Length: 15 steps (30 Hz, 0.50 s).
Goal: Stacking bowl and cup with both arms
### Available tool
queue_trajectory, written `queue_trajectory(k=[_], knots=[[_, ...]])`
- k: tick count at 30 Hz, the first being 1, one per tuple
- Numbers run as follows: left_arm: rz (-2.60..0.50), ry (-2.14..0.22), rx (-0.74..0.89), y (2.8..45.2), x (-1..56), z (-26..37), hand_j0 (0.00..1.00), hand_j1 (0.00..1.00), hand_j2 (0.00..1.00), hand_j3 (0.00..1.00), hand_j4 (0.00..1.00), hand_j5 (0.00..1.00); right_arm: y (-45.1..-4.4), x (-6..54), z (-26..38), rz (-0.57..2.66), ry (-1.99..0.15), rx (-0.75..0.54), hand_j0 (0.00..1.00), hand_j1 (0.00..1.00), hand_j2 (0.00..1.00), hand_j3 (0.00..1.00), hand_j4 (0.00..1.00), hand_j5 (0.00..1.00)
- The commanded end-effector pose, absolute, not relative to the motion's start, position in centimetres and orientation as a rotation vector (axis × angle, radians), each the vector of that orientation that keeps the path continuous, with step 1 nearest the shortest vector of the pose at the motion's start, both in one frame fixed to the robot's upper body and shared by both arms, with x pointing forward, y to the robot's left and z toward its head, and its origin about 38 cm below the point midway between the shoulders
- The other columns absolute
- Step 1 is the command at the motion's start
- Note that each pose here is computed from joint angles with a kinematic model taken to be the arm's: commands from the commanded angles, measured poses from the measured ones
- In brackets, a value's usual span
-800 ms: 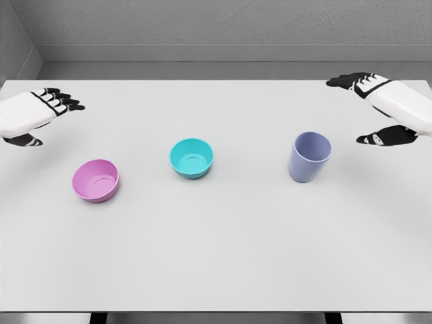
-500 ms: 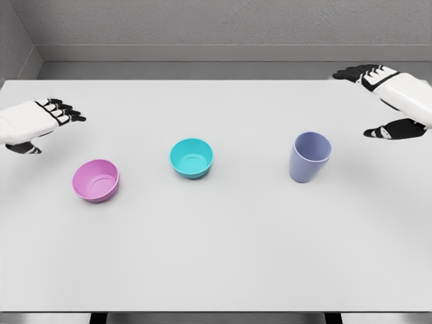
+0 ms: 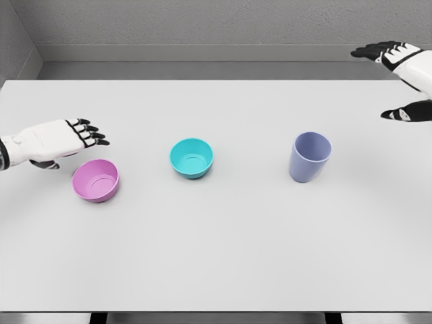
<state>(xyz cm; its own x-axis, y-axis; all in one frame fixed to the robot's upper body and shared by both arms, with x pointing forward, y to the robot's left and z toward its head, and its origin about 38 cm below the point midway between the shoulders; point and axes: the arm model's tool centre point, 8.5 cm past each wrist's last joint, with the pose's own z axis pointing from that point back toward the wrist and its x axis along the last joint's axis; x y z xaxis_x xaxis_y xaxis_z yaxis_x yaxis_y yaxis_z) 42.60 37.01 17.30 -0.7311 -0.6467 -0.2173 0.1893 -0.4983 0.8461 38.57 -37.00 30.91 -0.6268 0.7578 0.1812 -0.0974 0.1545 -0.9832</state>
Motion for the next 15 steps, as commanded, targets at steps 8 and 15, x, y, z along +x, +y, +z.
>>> queue_trajectory(k=[8, 15], knots=[[-2.317, -1.165, 0.723, 35.9, 41.8, 17.4, 1.0, 1.0, 1.0, 1.0, 1.0, 1.0, -37.8, 38.9, 31.3, 1.571, -1.703, -0.645, 1.0, 1.0, 1.0, 1.0, 1.0, 1.0], [-2.353, -1.147, 0.706, 35.4, 41.1, 17.3, 1.0, 1.0, 1.0, 1.0, 1.0, 1.0, -37.5, 38.7, 30.5, 1.561, -1.71, -0.624, 1.0, 1.0, 1.0, 1.0, 1.0, 1.0]])
